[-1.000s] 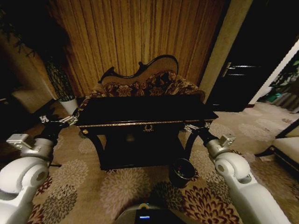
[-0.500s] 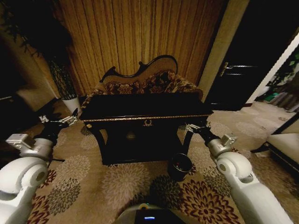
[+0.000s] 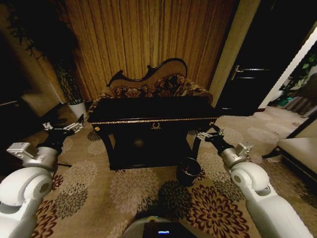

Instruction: Move to the front of the table and place the trash on the table into the trash bin.

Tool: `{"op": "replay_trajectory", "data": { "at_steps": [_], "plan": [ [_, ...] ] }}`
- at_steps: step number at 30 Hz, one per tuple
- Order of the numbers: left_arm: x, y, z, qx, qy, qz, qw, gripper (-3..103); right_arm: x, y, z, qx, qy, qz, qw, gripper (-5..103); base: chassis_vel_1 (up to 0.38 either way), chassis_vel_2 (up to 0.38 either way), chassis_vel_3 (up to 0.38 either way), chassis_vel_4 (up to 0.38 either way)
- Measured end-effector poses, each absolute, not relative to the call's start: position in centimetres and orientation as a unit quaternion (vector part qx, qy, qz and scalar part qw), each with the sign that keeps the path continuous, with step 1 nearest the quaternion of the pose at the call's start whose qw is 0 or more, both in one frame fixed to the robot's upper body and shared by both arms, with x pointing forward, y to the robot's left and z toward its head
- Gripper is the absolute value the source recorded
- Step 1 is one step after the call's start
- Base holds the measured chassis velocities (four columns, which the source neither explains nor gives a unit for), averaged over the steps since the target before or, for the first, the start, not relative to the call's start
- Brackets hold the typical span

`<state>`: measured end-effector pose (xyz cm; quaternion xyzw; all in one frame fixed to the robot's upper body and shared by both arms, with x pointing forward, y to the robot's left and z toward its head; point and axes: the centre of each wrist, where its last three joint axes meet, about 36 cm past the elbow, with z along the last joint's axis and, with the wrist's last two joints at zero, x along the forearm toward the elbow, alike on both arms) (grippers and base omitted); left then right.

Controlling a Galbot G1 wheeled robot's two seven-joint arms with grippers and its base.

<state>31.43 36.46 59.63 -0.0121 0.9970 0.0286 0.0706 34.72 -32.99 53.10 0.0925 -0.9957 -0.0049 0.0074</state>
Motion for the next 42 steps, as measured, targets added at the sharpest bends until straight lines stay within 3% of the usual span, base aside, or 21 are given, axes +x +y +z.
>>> {"op": "replay_trajectory", "data": {
  "at_steps": [42],
  "plan": [
    [31.49, 36.50, 59.81, -0.005, 0.997, 0.034, 0.071, 100, 34.15, -33.60, 52.71, 0.086, -0.996, -0.011, 0.014, 100, 0.140, -0.138, -0.148, 0.145]
  ]
}}
